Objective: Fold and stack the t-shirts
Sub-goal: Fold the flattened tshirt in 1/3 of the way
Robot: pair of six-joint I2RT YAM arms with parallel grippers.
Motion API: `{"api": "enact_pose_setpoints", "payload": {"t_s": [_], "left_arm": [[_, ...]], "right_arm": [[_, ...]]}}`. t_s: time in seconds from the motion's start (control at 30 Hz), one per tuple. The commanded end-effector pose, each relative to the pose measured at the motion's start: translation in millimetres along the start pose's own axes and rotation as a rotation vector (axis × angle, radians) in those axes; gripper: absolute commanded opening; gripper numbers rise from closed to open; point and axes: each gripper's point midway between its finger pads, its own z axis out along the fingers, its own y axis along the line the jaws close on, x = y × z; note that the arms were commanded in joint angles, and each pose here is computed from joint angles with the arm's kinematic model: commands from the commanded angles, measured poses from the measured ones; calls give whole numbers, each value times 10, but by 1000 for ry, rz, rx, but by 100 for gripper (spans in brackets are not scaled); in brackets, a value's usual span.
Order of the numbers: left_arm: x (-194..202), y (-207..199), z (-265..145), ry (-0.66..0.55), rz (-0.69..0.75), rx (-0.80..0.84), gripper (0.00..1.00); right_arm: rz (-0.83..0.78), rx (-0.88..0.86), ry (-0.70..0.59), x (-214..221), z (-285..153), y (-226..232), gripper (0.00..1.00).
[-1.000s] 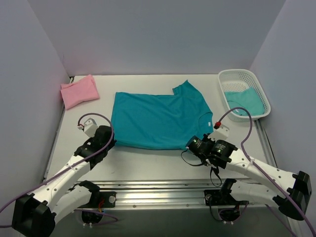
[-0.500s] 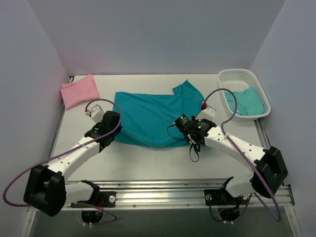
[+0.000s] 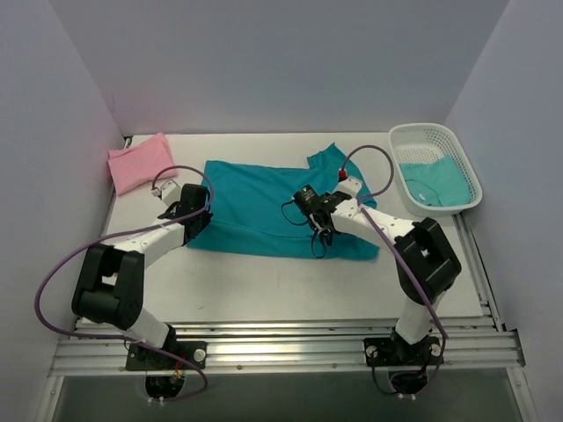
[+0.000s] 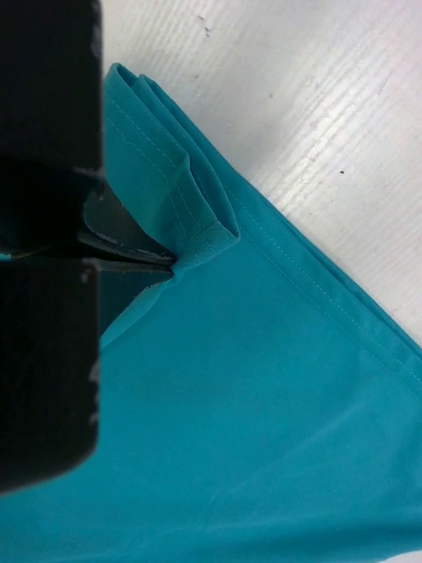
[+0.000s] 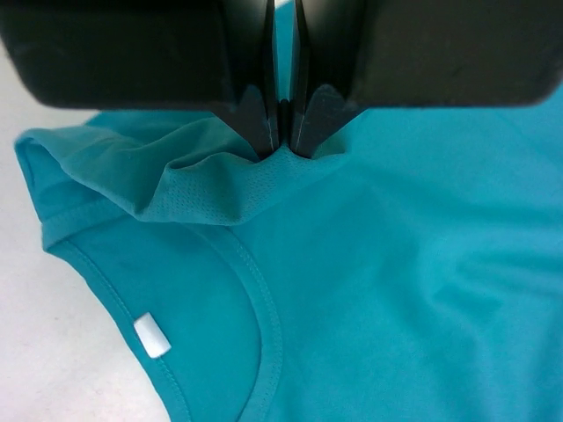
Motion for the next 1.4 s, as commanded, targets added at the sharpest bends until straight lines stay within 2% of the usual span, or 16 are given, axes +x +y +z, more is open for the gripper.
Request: {"api": "enact_pose_setpoints", "payload": {"t_s": [0.0, 0.23, 0.6, 0.63, 0.67, 0.7, 0.83, 0.87, 0.9, 0.93, 0.97, 1.07, 1.2, 1.37], "left_arm": [[-182, -296, 122, -20, -25, 83, 2], [-152, -349, 456, 15, -17, 73, 2], [-205, -462, 726, 14, -14, 85, 2], [-196, -472, 755, 18, -7, 88, 2], [-175, -490, 770, 29, -3, 99, 3], [-172, -520, 781, 31, -1, 111, 6], [-188, -565, 799, 29, 3, 131, 39], [-215, -578, 793, 23, -1, 135, 52], [-231, -593, 782, 23, -3, 140, 60], [-270, -630, 753, 17, -7, 150, 66], [-327, -681, 729, 9, -14, 162, 74], [-462, -783, 615, -9, -16, 183, 81], [-781, -935, 319, -61, -23, 213, 82], [-969, -933, 41, -114, -27, 241, 82]], "right_arm": [[-2, 44, -32, -136, 152, 44, 0], [-10, 105, 3, -103, 519, 59, 0], [10, 131, 39, -119, 877, 104, 0], [8, 136, 41, -123, 912, 116, 3], [13, 139, 42, -140, 939, 118, 14], [13, 143, 43, -144, 964, 116, 17], [39, 143, 41, -237, 1067, 124, 50], [50, 137, 41, -277, 1078, 137, 69], [65, 136, 38, -330, 1093, 135, 75], [75, 128, 32, -389, 1096, 156, 87], [73, 122, 26, -449, 1089, 172, 91], [93, 104, -11, -743, 1001, 279, 93], [142, 48, -65, -1145, 710, 383, 94], [150, -34, -52, -1014, 394, 376, 94]]}}
